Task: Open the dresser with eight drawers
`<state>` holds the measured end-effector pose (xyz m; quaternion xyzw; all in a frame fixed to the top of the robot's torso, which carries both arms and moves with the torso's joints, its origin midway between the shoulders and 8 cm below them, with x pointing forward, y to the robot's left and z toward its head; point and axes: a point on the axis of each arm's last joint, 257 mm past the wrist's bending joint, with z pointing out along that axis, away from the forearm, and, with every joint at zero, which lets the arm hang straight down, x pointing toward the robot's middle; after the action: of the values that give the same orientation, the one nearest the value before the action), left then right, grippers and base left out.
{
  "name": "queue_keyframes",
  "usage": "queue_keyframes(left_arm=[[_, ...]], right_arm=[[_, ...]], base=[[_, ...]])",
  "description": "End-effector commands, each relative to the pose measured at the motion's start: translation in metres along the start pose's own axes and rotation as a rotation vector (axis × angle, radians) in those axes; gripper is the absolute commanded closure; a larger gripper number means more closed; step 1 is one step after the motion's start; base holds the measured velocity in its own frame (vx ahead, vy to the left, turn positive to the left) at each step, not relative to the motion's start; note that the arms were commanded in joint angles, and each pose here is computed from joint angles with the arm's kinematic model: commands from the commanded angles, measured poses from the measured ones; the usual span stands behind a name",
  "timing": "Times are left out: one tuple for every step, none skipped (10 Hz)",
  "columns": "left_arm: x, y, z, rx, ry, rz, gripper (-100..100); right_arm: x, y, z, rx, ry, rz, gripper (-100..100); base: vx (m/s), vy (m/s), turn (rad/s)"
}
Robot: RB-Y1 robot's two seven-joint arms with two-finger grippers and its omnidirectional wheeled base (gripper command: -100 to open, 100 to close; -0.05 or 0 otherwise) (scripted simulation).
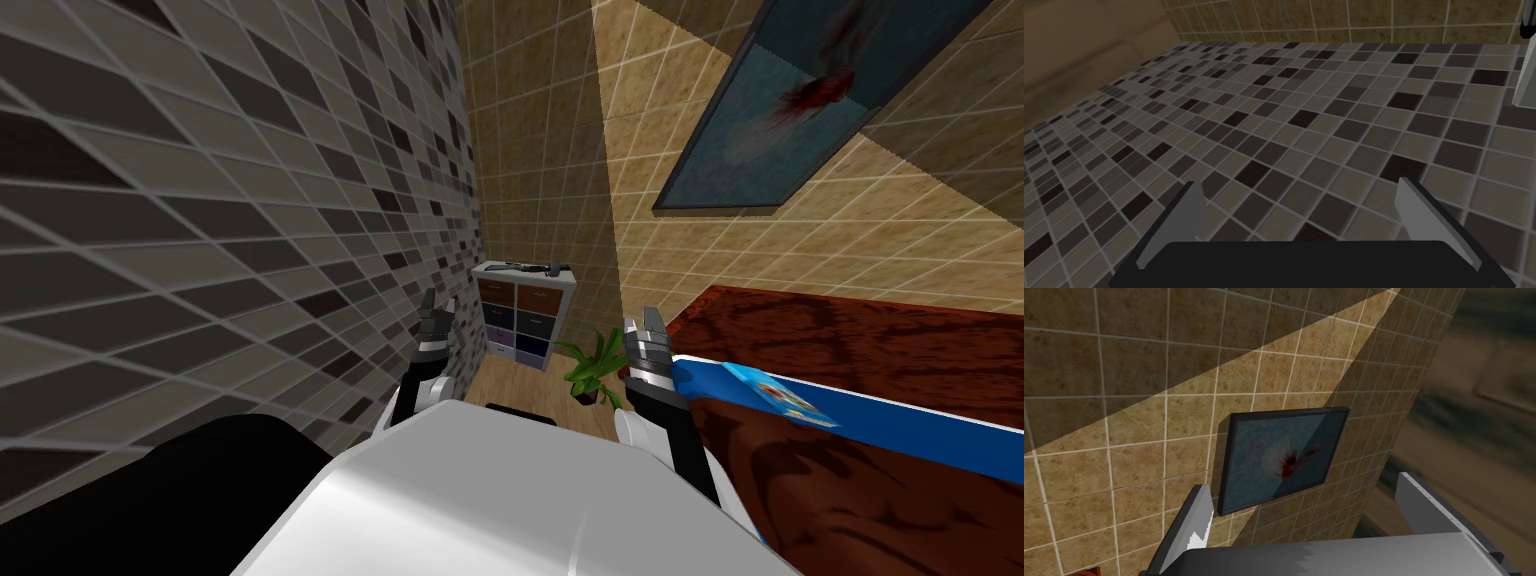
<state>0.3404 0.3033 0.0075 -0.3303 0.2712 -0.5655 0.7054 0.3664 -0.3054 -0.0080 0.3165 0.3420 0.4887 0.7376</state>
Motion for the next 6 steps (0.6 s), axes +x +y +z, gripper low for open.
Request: queue_keyframes(left_arm=[[0.0,0.0,0.0,0.0,0.0,0.0,0],[0.0,0.0,0.0,0.0,0.0,0.0,0],[0.0,-0.0001,0.0,0.0,0.0,0.0,0],[0.0,-0.0001,0.0,0.0,0.0,0.0,0],[0.0,-0.0001,0.0,0.0,0.0,0.0,0],[0.0,-0.0001,0.0,0.0,0.0,0.0,0]], right_arm=[[0.0,0.0,0.0,0.0,0.0,0.0,0],[0.0,0.0,0.0,0.0,0.0,0.0,0],[0.0,0.0001,0.0,0.0,0.0,0.0,0],[0.0,0.0001,0.0,0.0,0.0,0.0,0],[0.0,0.0001,0.0,0.0,0.0,0.0,0],[0.0,0.0001,0.0,0.0,0.0,0.0,0]], base=[[0.0,0.0,0.0],[0.0,0.0,0.0],[0.0,0.0,0.0],[0.0,0.0,0.0],[0.0,0.0,0.0],[0.0,0.0,0.0]])
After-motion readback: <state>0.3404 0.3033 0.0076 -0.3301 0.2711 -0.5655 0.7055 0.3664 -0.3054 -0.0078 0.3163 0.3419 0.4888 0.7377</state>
